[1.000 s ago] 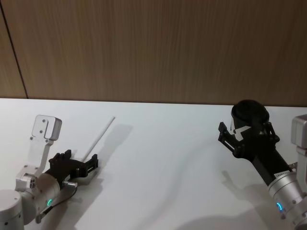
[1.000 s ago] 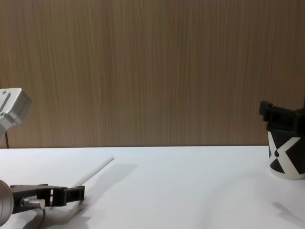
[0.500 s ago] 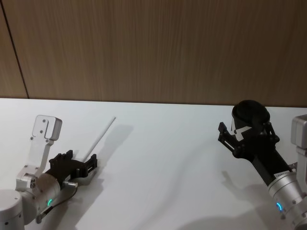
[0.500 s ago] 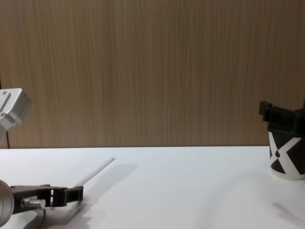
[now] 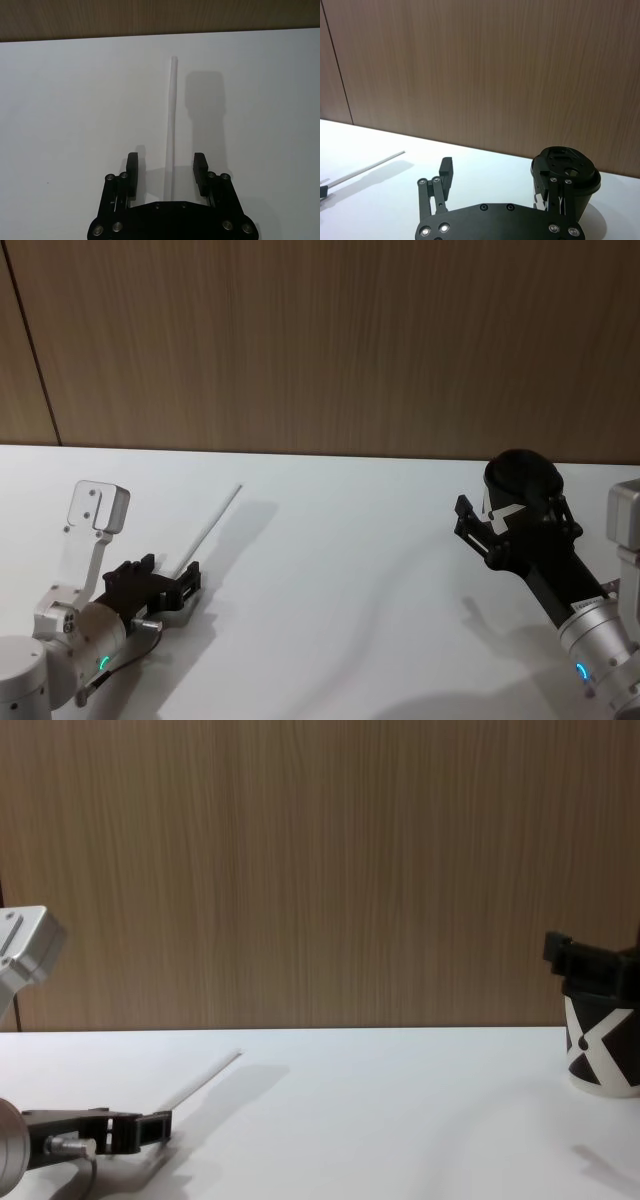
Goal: Pick up the straw with one hand, pass it to the other hand, and insert it into the cup.
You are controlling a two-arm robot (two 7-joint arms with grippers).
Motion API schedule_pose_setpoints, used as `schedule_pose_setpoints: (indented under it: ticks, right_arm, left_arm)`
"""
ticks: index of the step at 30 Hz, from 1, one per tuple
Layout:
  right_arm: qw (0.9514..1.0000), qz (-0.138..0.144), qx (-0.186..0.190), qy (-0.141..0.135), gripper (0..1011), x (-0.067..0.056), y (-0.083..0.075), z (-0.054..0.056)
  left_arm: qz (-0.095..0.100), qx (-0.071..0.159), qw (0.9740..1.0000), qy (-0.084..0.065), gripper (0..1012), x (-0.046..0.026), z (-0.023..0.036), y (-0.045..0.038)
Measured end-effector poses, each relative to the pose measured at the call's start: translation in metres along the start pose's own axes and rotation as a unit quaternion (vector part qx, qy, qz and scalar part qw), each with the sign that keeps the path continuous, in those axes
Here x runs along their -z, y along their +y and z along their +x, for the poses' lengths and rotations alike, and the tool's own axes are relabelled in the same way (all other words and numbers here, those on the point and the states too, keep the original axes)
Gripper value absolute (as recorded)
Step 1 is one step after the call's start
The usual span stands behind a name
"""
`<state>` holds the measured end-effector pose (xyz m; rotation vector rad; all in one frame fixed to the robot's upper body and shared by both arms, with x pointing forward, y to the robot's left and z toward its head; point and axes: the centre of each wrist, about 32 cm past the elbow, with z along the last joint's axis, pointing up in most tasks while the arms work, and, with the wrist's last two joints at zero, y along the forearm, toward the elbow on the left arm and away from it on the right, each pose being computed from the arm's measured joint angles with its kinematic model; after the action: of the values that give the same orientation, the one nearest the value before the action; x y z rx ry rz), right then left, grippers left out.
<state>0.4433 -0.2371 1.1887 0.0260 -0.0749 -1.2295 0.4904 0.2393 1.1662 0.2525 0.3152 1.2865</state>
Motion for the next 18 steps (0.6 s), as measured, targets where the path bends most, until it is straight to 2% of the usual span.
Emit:
schedule_pose_setpoints:
  ticks: [18]
  right_arm:
    - [1.0000,0.000,0.000,0.000,1001,0.0000,0.0000,0.0000]
  left_arm:
    - [0.001,0.001,1.0000,0.000,570,0.0004,-0.0002,0.0000]
